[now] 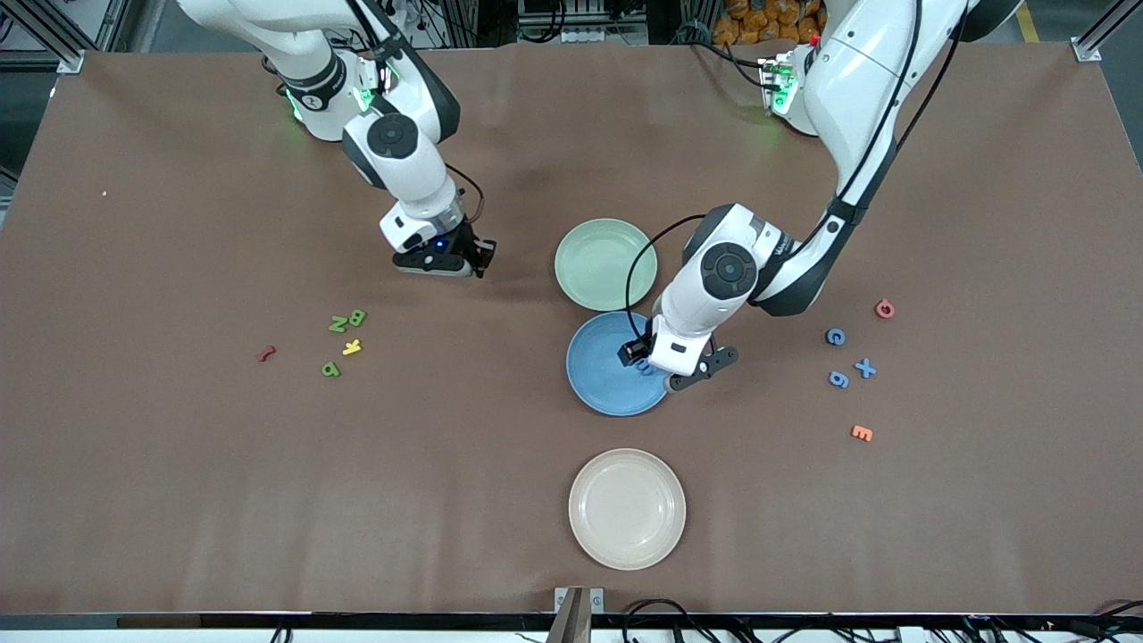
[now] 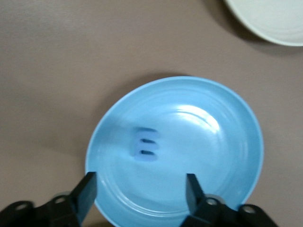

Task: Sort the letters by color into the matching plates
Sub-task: 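Place E on blue plate with the left gripper while the right gripper carries u, then drop u on the green plate with the right gripper while the left gripper returns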

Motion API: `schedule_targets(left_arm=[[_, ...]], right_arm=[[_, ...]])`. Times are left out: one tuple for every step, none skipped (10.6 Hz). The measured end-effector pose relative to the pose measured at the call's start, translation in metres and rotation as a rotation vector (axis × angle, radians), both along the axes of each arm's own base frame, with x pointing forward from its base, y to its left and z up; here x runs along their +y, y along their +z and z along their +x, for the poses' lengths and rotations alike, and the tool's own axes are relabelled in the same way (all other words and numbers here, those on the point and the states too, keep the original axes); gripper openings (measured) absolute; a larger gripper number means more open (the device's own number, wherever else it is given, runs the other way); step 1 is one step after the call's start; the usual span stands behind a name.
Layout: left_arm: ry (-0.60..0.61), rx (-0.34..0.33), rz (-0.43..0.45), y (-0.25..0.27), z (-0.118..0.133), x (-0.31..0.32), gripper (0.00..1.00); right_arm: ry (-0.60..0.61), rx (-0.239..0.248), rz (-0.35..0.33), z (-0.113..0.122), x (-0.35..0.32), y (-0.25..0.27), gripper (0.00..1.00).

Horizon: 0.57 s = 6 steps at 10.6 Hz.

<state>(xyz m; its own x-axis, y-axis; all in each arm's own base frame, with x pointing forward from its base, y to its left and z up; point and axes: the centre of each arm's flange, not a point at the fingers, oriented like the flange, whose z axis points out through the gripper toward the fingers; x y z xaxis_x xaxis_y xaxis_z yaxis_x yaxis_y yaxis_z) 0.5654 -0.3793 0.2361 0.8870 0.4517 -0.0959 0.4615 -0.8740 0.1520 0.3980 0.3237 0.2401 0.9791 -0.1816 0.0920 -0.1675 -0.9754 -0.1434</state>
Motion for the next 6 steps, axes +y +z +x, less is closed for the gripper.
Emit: schedule_targets(left_arm=[[-0.019, 0.01, 0.041, -0.002, 0.002, 0.006, 0.96], [-0.031, 0.015, 0.08, -0.002, 0.006, 0.016, 1.0], [-0.029, 0.024, 0.109, -0.002, 0.012, 0.028, 1.0], [-0.01, 0.032, 0.124, -0.003, 0.019, 0.044, 1.0], [0.021, 0.04, 0.134, -0.004, 0.03, 0.065, 1.0], [0.08, 0.047, 0.142, -0.002, 0.042, 0.09, 1.0]], right_arm=[[-0.011, 0.001, 0.01, -0.004, 0.011, 0.001, 0.26], [-0.023, 0.001, 0.019, -0.007, 0.021, 0.003, 0.26], [-0.041, 0.008, 0.023, -0.01, 0.031, 0.005, 0.26], [-0.057, 0.02, 0.024, -0.014, 0.044, 0.008, 0.26], [-0.084, 0.033, 0.03, -0.018, 0.061, 0.016, 0.26], [-0.1, 0.045, 0.032, -0.022, 0.081, 0.025, 0.26]])
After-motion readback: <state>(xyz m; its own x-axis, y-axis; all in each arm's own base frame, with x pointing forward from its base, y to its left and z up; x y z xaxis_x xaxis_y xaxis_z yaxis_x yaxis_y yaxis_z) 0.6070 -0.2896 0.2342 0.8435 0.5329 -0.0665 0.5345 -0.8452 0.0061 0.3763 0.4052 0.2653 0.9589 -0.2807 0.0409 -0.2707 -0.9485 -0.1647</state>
